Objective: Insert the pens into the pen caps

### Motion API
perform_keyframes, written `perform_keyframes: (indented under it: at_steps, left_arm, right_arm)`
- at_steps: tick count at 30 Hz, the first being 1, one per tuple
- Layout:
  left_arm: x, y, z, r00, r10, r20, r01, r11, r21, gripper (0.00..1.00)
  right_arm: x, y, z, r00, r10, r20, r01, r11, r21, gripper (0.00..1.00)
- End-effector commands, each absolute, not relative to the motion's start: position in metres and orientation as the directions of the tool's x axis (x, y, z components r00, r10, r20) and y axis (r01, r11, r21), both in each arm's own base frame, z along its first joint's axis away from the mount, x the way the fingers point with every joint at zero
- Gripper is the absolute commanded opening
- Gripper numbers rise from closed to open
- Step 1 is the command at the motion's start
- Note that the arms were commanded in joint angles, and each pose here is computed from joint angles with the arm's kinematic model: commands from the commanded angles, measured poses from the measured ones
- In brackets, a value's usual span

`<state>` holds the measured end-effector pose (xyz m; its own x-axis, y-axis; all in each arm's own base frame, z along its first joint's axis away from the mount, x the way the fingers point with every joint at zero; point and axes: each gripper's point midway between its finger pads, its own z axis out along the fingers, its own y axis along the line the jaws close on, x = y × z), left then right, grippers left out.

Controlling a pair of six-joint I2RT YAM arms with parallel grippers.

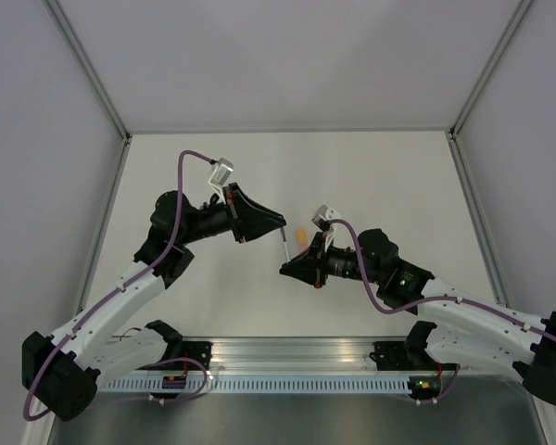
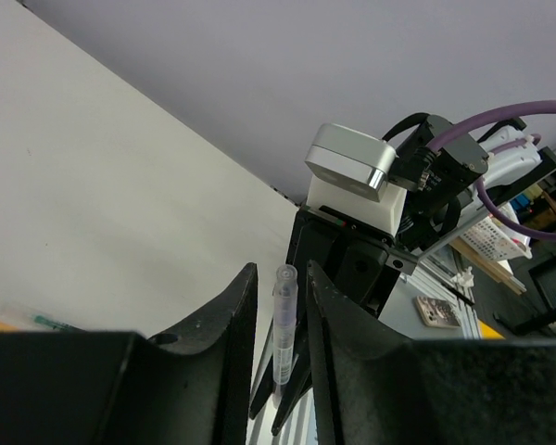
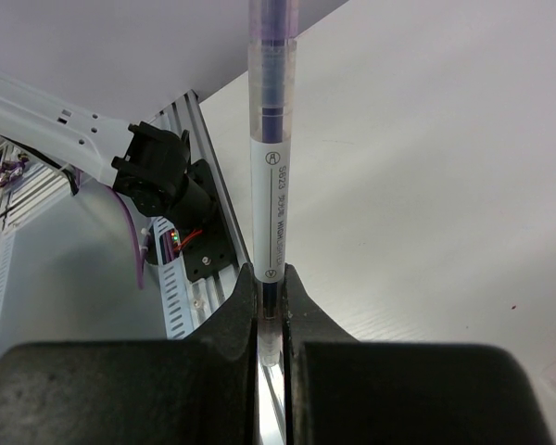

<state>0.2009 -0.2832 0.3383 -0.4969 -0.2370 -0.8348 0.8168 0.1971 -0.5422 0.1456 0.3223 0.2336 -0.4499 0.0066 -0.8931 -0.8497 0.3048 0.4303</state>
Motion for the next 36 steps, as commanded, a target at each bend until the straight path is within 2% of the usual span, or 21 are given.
perform_keyframes:
  at_steps: [1, 8, 10, 17, 27, 36]
  left_arm:
    - [0.19, -0.283, 0.347, -0.483, -0.248, -0.84, 0.838, 0.148, -0.526, 0.32]
    - [0.189, -0.284, 0.345, -0.485, -0.246, -0.839, 0.843, 0.127, -0.523, 0.15]
    - [0.187, -0.285, 0.345, -0.493, -0.245, -0.835, 0.84, 0.115, -0.53, 0.03]
    - [0.176, -0.287, 0.328, -0.534, -0.236, -0.812, 0.827, 0.053, -0.559, 0.02]
    - [0.17, -0.284, 0.309, -0.569, -0.234, -0.788, 0.804, 0.045, -0.593, 0.02]
    - [0.169, -0.284, 0.3, -0.567, -0.232, -0.79, 0.805, 0.05, -0.592, 0.02]
  right_arm:
    - [0.15, 0.326, 0.257, -0.415, 0.063, -0.907, -0.862, 0.291, 0.415, 0.0]
    - [0.149, 0.327, 0.255, -0.421, 0.059, -0.905, -0.861, 0.288, 0.419, 0.0]
    - [0.15, 0.327, 0.256, -0.42, 0.06, -0.905, -0.861, 0.288, 0.419, 0.0]
    - [0.159, 0.329, 0.275, -0.387, 0.094, -0.917, -0.865, 0.309, 0.397, 0.0]
    - [0.186, 0.322, 0.351, -0.251, 0.218, -0.943, -0.857, 0.403, 0.322, 0.0]
    - [0.205, 0.323, 0.383, -0.185, 0.247, -0.951, -0.839, 0.465, 0.284, 0.0]
